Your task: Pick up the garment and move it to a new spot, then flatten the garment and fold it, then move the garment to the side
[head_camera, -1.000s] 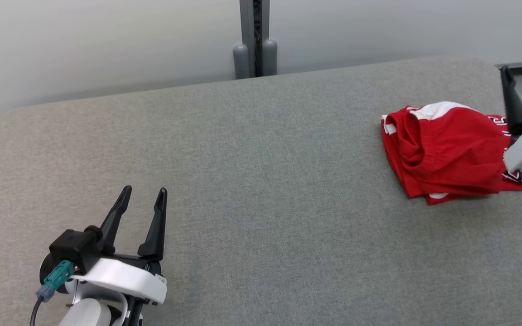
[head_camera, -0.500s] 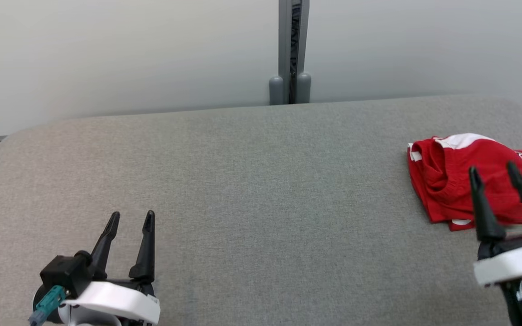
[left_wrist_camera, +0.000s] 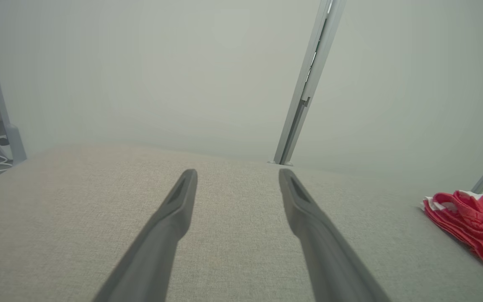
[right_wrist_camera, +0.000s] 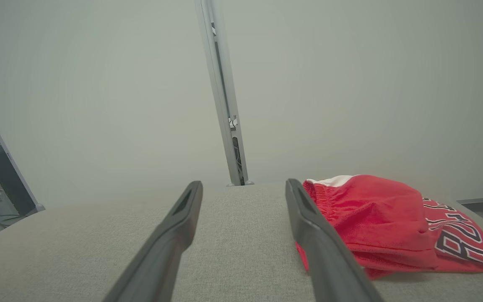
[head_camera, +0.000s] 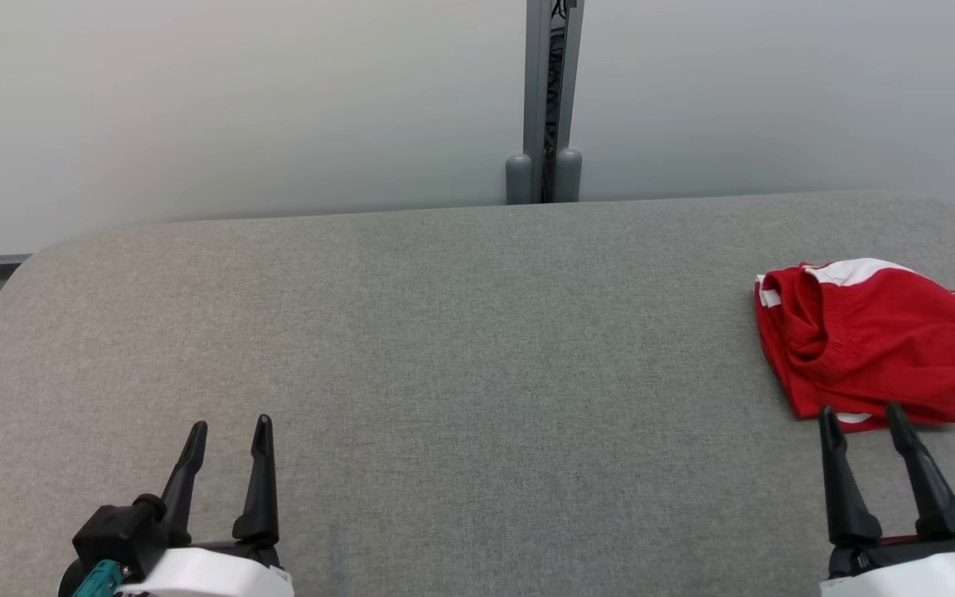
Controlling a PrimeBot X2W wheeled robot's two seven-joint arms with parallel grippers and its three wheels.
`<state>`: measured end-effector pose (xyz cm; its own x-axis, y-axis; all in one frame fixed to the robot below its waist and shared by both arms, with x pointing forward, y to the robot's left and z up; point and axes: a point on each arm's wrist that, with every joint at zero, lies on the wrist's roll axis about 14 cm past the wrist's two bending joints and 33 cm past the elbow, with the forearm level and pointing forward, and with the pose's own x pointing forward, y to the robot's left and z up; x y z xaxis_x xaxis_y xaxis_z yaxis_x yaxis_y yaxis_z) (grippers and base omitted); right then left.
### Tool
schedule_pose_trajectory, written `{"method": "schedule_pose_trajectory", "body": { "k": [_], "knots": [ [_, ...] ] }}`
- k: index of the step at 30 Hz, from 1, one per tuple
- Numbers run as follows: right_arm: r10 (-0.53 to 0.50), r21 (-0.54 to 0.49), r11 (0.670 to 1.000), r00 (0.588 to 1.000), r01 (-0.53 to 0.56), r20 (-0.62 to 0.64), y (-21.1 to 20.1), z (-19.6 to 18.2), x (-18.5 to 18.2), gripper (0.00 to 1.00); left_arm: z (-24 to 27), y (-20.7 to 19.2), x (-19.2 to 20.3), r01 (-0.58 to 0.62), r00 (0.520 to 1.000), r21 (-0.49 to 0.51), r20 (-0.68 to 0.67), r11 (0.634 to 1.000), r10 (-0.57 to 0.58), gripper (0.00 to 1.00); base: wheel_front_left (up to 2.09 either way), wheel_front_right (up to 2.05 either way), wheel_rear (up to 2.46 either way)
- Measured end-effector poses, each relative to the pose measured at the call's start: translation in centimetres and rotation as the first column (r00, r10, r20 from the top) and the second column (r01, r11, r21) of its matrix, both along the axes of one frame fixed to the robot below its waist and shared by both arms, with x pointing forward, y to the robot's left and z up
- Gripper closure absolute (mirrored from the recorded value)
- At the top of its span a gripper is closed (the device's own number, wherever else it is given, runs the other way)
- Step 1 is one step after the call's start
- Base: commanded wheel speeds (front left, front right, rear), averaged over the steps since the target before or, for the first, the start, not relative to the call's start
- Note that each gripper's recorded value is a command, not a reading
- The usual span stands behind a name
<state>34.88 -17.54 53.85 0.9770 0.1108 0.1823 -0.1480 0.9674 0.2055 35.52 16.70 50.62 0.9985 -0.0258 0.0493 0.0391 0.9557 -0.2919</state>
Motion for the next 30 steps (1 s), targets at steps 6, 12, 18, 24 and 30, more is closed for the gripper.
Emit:
{"method": "schedule_pose_trajectory", "body": {
  "k": [6, 12, 18, 24, 30],
  "knots": [
    [0.009, 0.010, 1.000, 1.000, -0.008, -0.017, 0.8, -0.7, 0.0, 0.00, -0.3, 0.3, -0.2, -0.026, 1.000, 0.019, 0.002, 0.999, 0.026, 0.00, 0.00, 0.00, 0.00],
    [0.023, 0.007, 1.000, 1.000, -0.023, -0.019, 1.3, -0.8, 0.4, 0.00, -0.8, 0.1, -0.6, -0.017, 1.000, 0.036, -0.006, 0.999, 0.017, 0.00, 0.00, 0.00, 0.00],
    [0.043, 0.005, 0.999, 0.999, -0.042, -0.029, 1.9, -1.1, 0.6, 0.00, -1.1, 0.2, -0.8, -0.013, 1.000, 0.044, -0.009, 0.999, 0.013, 0.00, 0.00, 0.00, 0.00],
    [0.052, 0.005, 0.999, 0.998, -0.052, -0.028, 2.2, -1.0, 0.7, 0.00, -1.1, 0.2, -0.8, -0.012, 1.000, 0.049, -0.007, 0.999, 0.012, 0.00, 0.00, 0.00, 0.00],
    [0.056, 0.006, 0.998, 0.998, -0.056, -0.030, 2.4, -1.1, 0.7, 0.00, -1.0, 0.3, -0.8, -0.014, 1.000, 0.048, -0.003, 0.999, 0.014, 0.00, 0.00, 0.00, 0.00]
  ]
}}
